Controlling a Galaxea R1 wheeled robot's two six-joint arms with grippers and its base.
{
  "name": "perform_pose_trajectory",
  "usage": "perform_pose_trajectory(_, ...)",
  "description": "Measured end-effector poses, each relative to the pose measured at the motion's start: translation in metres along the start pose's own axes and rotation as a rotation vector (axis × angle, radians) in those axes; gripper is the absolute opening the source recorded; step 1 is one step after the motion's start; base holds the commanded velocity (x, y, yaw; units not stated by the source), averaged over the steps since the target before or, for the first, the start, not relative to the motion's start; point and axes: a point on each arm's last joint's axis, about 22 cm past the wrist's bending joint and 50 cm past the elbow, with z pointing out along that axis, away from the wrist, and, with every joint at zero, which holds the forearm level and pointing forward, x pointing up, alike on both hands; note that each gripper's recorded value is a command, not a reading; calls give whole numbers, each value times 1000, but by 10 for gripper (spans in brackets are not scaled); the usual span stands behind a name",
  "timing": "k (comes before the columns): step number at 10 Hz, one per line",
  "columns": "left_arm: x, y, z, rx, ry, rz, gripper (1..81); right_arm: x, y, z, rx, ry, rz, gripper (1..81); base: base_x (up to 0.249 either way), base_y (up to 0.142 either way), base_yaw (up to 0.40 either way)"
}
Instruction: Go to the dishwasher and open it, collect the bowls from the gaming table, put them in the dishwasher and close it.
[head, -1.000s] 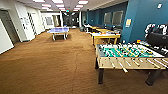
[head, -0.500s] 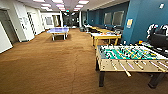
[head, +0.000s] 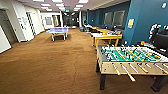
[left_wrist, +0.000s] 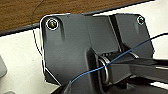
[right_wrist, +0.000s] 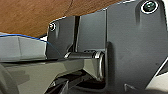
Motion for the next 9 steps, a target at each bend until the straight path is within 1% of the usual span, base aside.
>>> perform_pose_trajectory(3, 0, 0, 0, 0, 0, -1, 811, 0, 0, 0, 1, 1, -1, 811, 159, 0, 0)
perform_pose_trajectory(5, 9, -3, 0, 3, 9, 1, 811, 10, -3, 2, 5, 11, -10, 811, 129, 0, 0)
perform_pose_trajectory(6, 1, 0, 0, 0, 4, -4, 811, 2, 0, 0, 1, 5, -10, 811, 127, 0, 0)
perform_pose_trajectory(7, -10, 6, 1, -8, -15, -9, 811, -8, 5, -2, -7, -13, -7, 811, 127, 0, 0)
perform_pose_trajectory(9, -9, 5, 1, -7, -11, -9, 811, -6, 4, -2, -5, -8, -8, 811, 127, 0, 0)
